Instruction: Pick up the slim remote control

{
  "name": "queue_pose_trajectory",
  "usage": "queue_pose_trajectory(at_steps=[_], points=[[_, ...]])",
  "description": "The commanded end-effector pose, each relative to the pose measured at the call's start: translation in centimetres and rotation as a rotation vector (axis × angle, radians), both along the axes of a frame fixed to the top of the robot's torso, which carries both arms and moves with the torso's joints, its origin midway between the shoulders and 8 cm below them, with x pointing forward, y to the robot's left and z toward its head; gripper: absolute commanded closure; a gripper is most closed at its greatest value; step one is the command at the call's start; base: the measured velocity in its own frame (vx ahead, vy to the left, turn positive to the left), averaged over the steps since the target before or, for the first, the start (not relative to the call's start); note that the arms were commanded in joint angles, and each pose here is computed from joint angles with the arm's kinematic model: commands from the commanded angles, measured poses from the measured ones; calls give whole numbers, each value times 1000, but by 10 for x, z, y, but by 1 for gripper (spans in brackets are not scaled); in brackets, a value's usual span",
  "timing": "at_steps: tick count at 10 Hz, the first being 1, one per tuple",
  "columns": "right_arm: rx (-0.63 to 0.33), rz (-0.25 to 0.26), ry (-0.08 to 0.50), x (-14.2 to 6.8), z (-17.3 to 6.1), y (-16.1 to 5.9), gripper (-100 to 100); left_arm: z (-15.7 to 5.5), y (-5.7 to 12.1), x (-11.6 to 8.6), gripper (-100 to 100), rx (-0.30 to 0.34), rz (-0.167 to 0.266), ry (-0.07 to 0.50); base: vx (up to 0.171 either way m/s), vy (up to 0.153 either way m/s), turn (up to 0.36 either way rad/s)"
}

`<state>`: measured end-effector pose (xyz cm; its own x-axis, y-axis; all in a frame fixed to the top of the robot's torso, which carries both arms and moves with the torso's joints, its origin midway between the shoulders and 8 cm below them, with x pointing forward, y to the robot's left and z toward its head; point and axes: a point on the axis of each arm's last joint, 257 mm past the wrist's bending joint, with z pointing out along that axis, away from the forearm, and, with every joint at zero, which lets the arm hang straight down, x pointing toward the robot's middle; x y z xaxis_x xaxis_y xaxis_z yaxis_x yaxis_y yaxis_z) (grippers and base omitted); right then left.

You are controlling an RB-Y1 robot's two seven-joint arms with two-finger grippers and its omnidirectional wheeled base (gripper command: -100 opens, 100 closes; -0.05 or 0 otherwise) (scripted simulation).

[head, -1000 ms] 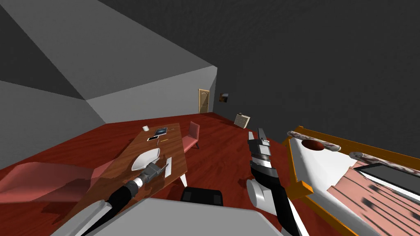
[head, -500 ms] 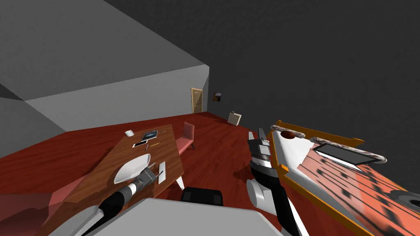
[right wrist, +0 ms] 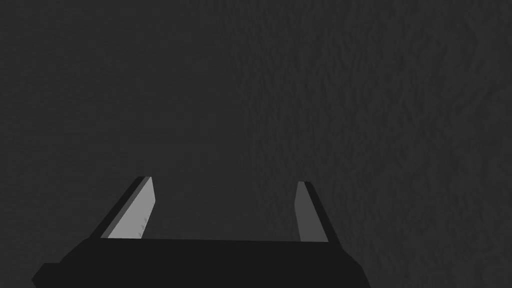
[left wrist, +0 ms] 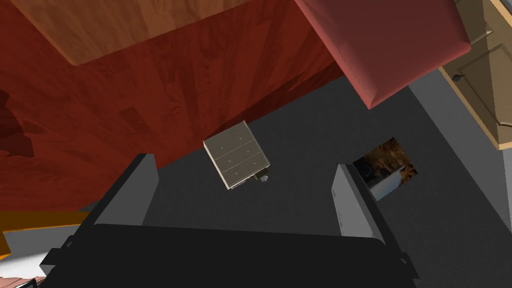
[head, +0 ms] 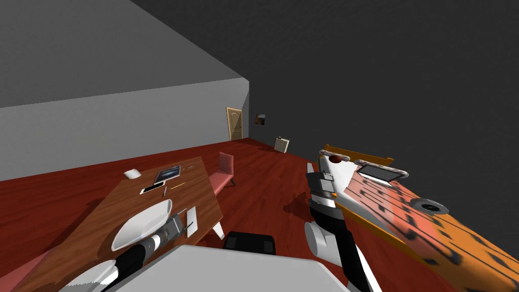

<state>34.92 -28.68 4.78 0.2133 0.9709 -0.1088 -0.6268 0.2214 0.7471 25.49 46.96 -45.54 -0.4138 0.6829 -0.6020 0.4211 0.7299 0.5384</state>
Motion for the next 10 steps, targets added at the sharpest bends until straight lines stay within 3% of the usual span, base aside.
queue_pose_trajectory(at_steps=[1,3,4,5,6,7,10], points=[[0,0,0,0,0,0,0,-14,14,-13,-100,78,-29,52,-39,33,-374],[0,0,0,0,0,0,0,-27,17,-27,-100,120,-56,99,-16,25,-102],[0,0,0,0,0,0,0,-33,28,-33,-100,176,-85,127,-6,14,-348],[0,0,0,0,0,0,0,-45,31,-47,-100,198,-98,168,-12,28,-245],[0,0,0,0,0,0,0,-46,31,-48,-100,200,-100,174,-8,18,5],[0,0,0,0,0,0,0,-56,42,-62,-100,258,-134,219,-14,20,-345],[0,0,0,0,0,0,0,-77,53,-91,-100,326,-191,313,-16,31,-249]])
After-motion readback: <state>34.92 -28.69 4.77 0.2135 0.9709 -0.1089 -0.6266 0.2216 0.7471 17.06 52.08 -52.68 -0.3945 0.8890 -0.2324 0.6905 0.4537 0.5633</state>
